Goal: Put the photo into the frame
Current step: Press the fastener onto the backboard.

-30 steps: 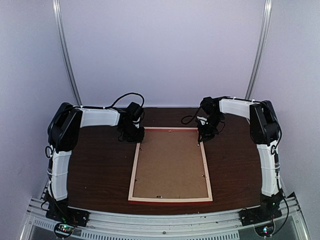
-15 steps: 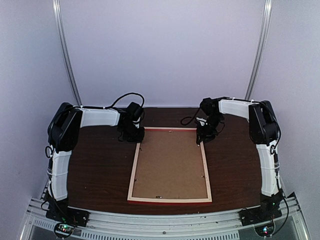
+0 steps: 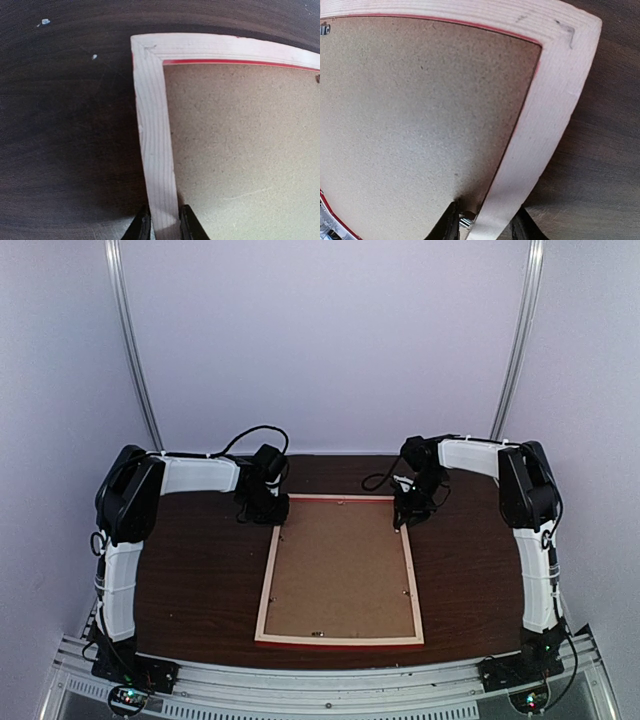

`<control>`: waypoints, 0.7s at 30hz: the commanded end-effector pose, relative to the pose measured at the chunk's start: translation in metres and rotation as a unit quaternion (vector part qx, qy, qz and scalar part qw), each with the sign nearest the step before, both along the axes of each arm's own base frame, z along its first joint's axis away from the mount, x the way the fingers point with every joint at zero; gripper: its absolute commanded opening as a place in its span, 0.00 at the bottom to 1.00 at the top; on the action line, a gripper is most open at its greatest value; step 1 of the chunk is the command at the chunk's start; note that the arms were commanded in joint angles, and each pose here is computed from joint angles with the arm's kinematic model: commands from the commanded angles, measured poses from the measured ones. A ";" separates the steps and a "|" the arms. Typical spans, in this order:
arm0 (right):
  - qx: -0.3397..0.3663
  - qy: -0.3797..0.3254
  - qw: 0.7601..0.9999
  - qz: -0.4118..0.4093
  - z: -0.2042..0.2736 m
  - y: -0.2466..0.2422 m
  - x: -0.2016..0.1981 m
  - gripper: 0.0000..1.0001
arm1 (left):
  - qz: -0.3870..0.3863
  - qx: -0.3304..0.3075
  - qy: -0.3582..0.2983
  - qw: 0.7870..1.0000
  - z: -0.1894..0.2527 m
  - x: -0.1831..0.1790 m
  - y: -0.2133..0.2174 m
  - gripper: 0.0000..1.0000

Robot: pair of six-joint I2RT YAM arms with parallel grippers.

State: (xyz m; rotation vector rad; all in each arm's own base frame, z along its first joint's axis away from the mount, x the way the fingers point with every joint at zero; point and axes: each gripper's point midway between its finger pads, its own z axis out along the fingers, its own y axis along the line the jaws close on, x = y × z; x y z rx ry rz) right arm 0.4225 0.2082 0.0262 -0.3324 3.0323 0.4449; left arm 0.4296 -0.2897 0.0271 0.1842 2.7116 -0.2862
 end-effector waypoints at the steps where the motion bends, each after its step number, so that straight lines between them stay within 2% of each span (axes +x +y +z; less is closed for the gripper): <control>1: -0.041 0.029 0.999 0.017 -0.016 -0.012 -0.019 0.32 | -0.010 0.024 0.034 0.999 -0.028 -0.013 0.004 0.21; 21: -0.098 0.046 0.993 0.042 -0.025 -0.028 -0.024 0.23 | -0.015 0.024 0.034 0.999 -0.027 -0.013 0.004 0.21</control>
